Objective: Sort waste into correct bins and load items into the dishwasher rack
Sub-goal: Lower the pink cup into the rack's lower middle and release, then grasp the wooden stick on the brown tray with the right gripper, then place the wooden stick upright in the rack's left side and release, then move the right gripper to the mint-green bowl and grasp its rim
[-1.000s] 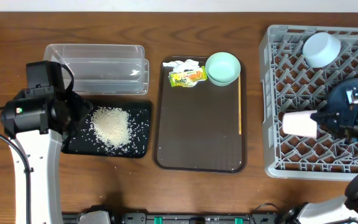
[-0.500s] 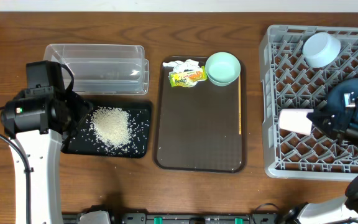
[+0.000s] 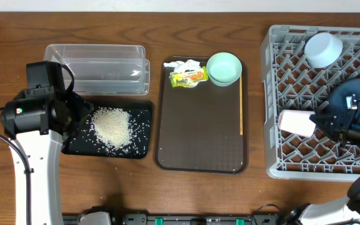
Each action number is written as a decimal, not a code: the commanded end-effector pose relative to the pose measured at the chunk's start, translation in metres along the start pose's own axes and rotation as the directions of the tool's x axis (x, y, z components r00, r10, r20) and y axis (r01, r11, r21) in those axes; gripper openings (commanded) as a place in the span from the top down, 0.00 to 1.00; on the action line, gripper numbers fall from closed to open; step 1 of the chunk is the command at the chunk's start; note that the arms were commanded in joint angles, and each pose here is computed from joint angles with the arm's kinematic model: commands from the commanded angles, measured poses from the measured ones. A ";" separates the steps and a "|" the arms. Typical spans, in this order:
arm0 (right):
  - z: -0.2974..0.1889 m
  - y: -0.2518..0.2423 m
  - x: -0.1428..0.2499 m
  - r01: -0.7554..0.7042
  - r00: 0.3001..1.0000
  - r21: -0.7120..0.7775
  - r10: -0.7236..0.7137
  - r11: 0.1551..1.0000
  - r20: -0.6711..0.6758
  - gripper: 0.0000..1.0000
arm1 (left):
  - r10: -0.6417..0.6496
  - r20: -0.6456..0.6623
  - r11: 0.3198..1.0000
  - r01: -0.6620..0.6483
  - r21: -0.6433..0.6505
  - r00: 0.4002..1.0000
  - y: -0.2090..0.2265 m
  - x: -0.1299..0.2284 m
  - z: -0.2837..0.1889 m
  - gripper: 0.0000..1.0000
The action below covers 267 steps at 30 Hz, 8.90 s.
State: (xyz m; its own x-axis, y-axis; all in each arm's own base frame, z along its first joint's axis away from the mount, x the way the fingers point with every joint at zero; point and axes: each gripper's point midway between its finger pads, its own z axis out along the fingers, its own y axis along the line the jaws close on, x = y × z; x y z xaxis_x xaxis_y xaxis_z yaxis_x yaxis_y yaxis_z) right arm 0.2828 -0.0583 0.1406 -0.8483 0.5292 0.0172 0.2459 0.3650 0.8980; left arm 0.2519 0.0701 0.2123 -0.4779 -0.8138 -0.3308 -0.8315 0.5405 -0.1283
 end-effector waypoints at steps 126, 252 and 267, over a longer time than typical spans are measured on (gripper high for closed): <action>0.208 0.029 0.004 0.388 0.922 0.797 -0.187 0.463 -0.340 0.99 | -0.014 0.013 1.000 0.014 0.000 1.000 0.000 -0.004 -0.003 0.12; 0.328 0.051 0.009 0.892 0.443 0.427 -0.485 0.150 -0.754 0.81 | -0.014 0.013 1.000 0.014 -0.001 1.000 0.000 -0.004 -0.003 0.12; 0.330 0.038 0.012 0.892 0.446 0.425 -0.453 0.153 -0.772 0.75 | -0.014 0.013 1.000 0.014 -0.001 1.000 0.000 -0.004 -0.003 0.12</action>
State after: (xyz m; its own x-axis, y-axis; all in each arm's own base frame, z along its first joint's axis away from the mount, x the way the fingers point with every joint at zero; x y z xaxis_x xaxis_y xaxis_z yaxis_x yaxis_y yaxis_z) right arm 0.4377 0.2158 0.0395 -0.8494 -0.5216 -0.0802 -0.5211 0.8530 -0.0295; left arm 0.2520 0.0701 0.2123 -0.4778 -0.8138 -0.3310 -0.8315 0.5405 -0.1285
